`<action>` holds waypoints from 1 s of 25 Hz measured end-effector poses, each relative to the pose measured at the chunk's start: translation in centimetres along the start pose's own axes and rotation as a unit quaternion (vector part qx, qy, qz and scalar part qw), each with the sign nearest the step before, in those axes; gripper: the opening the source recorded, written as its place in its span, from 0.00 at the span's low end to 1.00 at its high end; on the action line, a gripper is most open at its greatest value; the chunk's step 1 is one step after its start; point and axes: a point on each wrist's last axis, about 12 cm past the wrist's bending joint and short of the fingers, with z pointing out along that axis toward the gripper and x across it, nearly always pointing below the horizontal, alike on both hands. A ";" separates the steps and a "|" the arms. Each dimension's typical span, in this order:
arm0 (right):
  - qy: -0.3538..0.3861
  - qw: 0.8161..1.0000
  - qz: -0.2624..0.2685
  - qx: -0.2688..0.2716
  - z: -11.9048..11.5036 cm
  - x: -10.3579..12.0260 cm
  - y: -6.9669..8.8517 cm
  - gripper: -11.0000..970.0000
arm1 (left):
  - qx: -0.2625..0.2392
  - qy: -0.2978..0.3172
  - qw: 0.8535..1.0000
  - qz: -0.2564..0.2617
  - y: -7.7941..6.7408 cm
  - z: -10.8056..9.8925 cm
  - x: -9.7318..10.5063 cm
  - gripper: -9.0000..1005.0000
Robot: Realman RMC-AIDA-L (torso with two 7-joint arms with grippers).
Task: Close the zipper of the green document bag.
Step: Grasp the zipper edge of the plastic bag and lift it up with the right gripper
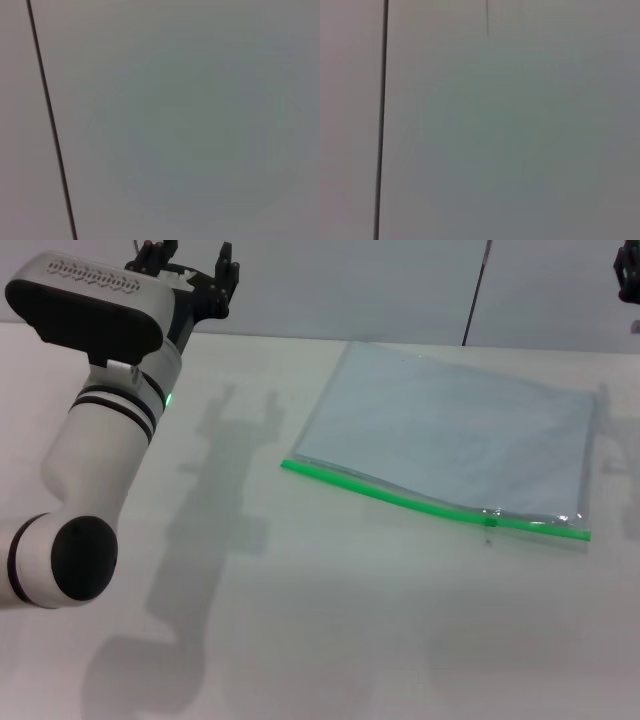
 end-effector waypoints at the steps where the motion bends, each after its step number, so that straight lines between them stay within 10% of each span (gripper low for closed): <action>1: 0.000 1.000 0.000 0.000 0.0 0.0 0.0 0.62 | 0.001 0.000 1.000 0.001 -0.1 0.0 0.0 0.61; 25: 0.031 0.998 -0.011 -0.058 -0.9 0.8 1.9 0.62 | -0.001 0.012 1.000 0.004 0.3 0.1 0.4 0.71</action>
